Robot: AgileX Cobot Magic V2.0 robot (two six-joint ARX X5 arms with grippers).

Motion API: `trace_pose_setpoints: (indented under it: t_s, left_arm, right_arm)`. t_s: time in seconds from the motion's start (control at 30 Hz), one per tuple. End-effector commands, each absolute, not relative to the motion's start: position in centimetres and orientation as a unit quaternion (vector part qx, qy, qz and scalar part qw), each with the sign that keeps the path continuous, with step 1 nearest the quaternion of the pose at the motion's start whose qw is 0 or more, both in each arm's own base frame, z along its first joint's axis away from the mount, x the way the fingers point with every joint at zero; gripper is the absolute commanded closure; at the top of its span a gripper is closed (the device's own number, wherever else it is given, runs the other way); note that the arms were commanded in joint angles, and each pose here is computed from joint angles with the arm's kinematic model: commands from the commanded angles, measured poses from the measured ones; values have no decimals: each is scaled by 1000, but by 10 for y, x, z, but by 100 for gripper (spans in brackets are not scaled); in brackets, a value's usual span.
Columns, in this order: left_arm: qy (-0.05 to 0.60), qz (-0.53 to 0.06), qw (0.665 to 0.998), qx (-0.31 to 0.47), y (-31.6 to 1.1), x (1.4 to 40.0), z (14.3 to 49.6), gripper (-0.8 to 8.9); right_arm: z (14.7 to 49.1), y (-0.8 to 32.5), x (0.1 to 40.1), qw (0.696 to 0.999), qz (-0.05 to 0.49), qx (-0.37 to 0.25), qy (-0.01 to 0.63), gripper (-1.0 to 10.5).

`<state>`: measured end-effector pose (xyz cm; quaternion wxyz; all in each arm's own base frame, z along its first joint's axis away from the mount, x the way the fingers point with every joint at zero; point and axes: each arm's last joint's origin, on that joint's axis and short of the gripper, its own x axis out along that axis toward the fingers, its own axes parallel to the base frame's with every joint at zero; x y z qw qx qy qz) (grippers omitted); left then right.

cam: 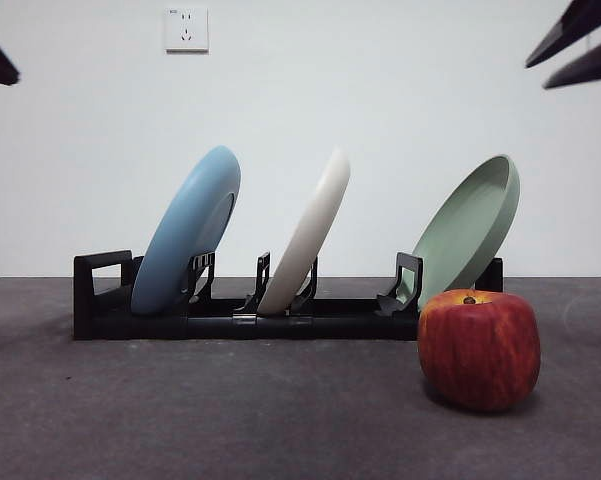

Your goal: Take the blue plate from the plate rack,put the plate on the table,take the apple from the table,put the apple in the plate

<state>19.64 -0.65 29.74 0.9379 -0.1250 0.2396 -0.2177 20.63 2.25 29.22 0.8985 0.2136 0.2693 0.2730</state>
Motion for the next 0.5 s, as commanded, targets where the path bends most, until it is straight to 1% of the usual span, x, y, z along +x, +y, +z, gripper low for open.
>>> trace_pose_setpoints:
  t_s: [0.03, 0.07, 0.2, 0.27, 0.5]
  left_arm:
    - [245, -233, 934, -116, -11, 205, 300, 560]
    - [245, -239, 933, -114, -13, 209, 301, 528]
    - [245, -265, 926, -108, -25, 222, 310, 513]
    - [248, -281, 921, -106, -34, 231, 317, 422]
    - [291, -315, 899, -95, -65, 271, 344, 414]
  right_arm:
    - [294, 23, 209, 899, 279, 199, 273, 654]
    - [294, 23, 209, 899, 279, 199, 275, 654]
    - [294, 23, 209, 898, 279, 199, 275, 658]
    - [294, 23, 209, 898, 278, 199, 276, 658]
    - [294, 23, 209, 898, 278, 199, 276, 659]
